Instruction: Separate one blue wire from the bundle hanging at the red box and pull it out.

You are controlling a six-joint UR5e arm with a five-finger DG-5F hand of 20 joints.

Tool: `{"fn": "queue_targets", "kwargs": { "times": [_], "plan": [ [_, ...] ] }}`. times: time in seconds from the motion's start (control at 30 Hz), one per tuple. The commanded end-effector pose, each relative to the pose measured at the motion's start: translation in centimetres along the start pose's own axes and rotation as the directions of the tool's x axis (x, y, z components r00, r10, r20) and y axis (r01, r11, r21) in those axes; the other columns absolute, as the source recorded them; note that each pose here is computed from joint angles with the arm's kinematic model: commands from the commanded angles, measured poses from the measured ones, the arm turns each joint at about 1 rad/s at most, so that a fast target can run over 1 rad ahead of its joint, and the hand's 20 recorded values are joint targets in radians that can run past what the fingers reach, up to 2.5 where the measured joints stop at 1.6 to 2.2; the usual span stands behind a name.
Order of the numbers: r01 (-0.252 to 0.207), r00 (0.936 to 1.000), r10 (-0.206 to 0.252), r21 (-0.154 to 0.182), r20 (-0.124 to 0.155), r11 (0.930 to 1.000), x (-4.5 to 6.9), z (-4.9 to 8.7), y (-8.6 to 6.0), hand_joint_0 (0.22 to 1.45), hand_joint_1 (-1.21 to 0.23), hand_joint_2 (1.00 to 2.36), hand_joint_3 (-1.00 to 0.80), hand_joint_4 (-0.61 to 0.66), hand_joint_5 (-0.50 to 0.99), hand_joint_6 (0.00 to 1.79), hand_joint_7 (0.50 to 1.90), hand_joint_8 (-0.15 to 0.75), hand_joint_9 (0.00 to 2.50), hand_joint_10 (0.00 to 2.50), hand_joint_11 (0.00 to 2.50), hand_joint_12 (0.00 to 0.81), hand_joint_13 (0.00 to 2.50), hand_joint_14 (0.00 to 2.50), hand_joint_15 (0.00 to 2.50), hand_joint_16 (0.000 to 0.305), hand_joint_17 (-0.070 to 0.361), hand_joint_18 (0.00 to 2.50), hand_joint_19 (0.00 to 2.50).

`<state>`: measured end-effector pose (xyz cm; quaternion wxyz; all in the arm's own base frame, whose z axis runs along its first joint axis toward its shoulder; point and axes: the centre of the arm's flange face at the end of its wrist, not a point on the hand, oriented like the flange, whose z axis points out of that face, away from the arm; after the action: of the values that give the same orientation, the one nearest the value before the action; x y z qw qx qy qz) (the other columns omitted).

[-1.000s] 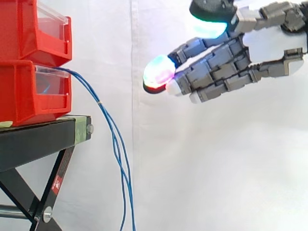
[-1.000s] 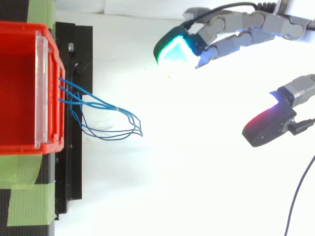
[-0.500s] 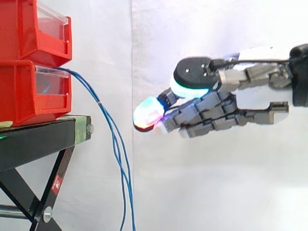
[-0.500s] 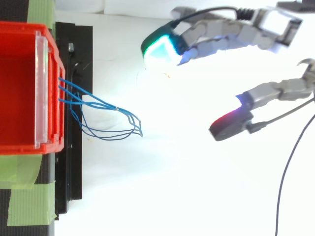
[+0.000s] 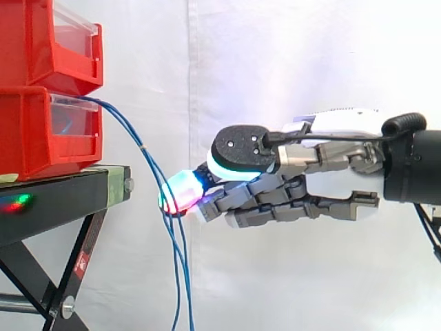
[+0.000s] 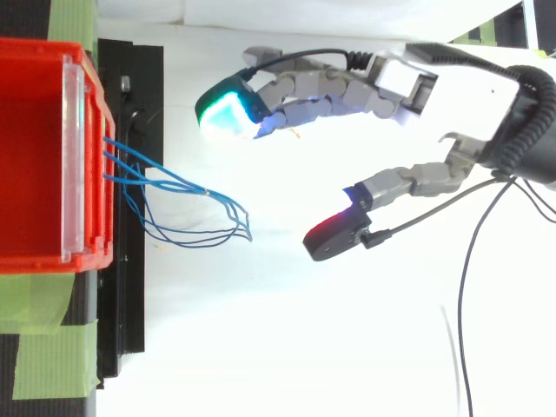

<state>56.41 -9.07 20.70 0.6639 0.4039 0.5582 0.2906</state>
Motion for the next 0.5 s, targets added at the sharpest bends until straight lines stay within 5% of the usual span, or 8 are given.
{"fn": "queue_targets", "kwargs": {
  "times": [0.0,0.1,0.47],
  "plan": [
    [-0.011,0.9999,0.011,-0.018,0.006,0.9998,0.8,0.5,-0.5,0.53,-0.64,1.0,-0.5,0.31,-0.2,0.5,0.81,0.238,0.04,0.0,0.0,0.312,0.0,0.0,0.08,0.059,0.132,0.0,0.16],
    [-0.024,0.9994,0.025,-0.049,0.022,0.9985,1.0,0.8,0.1,0.54,-0.65,1.0,-0.5,0.31,-0.2,0.5,0.81,0.238,0.05,0.0,0.0,0.31,0.0,0.0,0.08,0.058,0.131,0.0,0.15],
    [-0.042,0.9986,0.045,-0.076,0.028,0.9962,1.2,1.8,1.5,0.56,-0.7,1.0,-0.5,0.32,-0.19,0.5,0.86,0.234,0.07,0.0,0.0,0.308,0.0,0.0,0.08,0.057,0.129,0.0,0.15]
  ]
}}
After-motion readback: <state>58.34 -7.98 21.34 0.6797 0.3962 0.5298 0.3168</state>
